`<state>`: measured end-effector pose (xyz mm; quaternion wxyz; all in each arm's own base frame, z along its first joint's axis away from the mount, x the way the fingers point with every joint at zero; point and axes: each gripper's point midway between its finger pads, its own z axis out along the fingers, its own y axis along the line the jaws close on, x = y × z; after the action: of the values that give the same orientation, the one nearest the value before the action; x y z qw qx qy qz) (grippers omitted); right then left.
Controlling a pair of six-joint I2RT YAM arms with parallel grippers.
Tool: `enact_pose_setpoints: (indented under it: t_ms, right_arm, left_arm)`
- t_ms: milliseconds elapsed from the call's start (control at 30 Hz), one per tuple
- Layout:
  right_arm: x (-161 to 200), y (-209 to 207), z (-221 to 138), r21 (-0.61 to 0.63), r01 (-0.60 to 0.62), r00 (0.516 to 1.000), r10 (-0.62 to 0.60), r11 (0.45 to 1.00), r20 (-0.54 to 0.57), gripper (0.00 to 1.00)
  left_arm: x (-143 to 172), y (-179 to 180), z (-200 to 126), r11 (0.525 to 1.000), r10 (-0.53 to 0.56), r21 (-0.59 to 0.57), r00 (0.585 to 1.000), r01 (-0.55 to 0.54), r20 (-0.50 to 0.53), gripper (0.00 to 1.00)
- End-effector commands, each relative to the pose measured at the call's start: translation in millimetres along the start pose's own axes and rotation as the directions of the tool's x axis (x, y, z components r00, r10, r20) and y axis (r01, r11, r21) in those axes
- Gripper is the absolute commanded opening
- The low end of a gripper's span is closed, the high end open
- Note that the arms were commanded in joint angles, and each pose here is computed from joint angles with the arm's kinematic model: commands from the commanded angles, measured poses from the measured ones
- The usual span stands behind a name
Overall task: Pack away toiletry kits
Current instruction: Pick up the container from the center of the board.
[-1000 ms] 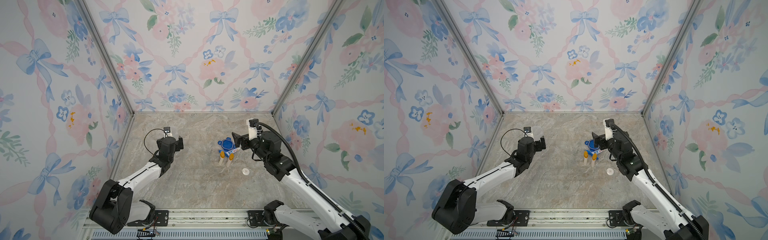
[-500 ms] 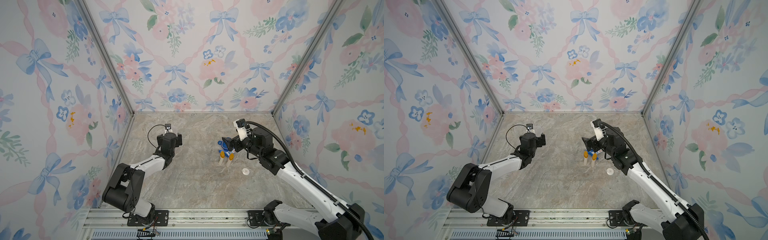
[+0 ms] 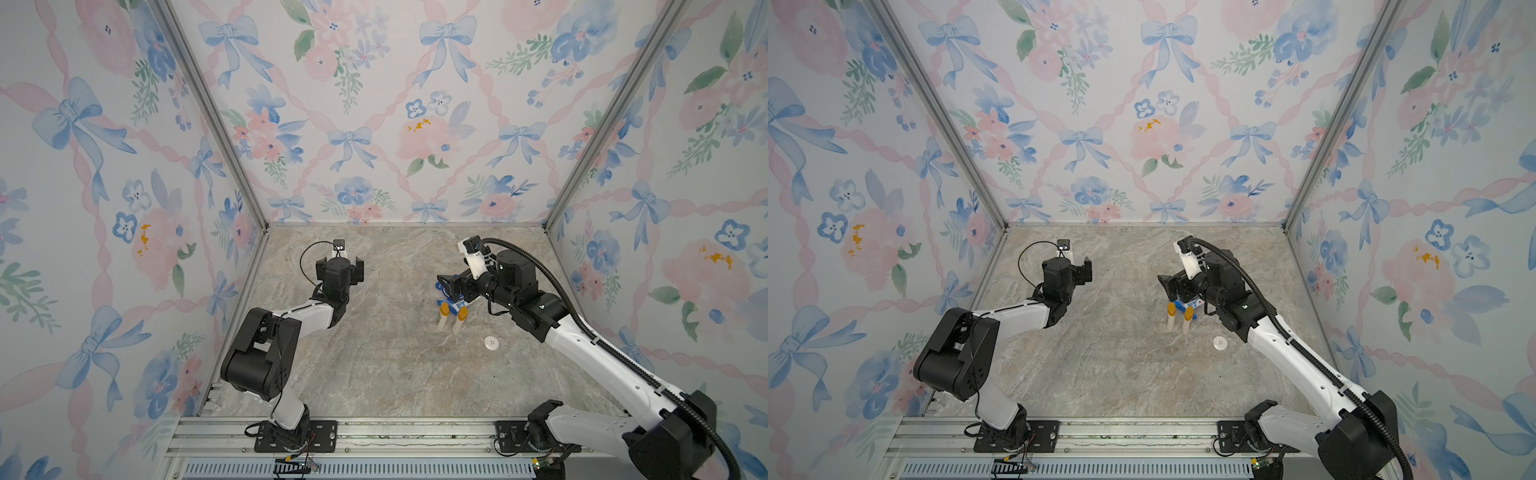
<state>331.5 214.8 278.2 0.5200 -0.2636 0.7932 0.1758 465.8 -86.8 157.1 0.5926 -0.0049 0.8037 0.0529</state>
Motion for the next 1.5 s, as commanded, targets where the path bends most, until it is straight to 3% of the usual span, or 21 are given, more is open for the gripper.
enact_pose_setpoints:
  t_ms: [0, 200, 400, 1000, 1200, 1467]
  right_arm:
    - [-29, 5, -7, -0.011, 0.031, 0.997, -0.03, 0.999, 0.067, 0.97]
    - [-33, -8, -17, 0.071, 0.031, 0.996, -0.036, 0.997, 0.078, 0.97]
    - [-39, -10, -18, 0.079, 0.035, 0.995, -0.042, 0.996, 0.095, 0.97]
    - [-38, -27, -48, 0.156, 0.009, 0.992, -0.029, 0.988, 0.125, 0.97]
    - [-20, -27, -48, 0.152, 0.012, 0.998, -0.022, 0.988, 0.061, 0.97]
    - [21, -38, -59, 0.212, -0.021, 0.997, 0.037, 0.977, -0.072, 0.97]
  left_arm:
    - [1, -9, 10, 0.999, 0.023, 0.041, 1.0, -0.023, 0.012, 0.98]
    - [-1, -9, 14, 0.999, 0.021, 0.034, 1.0, -0.022, 0.01, 0.98]
    - [3, -9, 21, 0.999, 0.018, 0.029, 1.0, -0.018, -0.012, 0.98]
    - [8, -8, 21, 1.0, 0.022, 0.018, 0.999, -0.022, -0.046, 0.7]
    - [-4, -17, 6, 0.999, 0.037, 0.037, 0.999, -0.036, -0.023, 0.66]
    - [-7, -54, -43, 0.99, 0.038, 0.132, 0.999, -0.038, 0.003, 0.64]
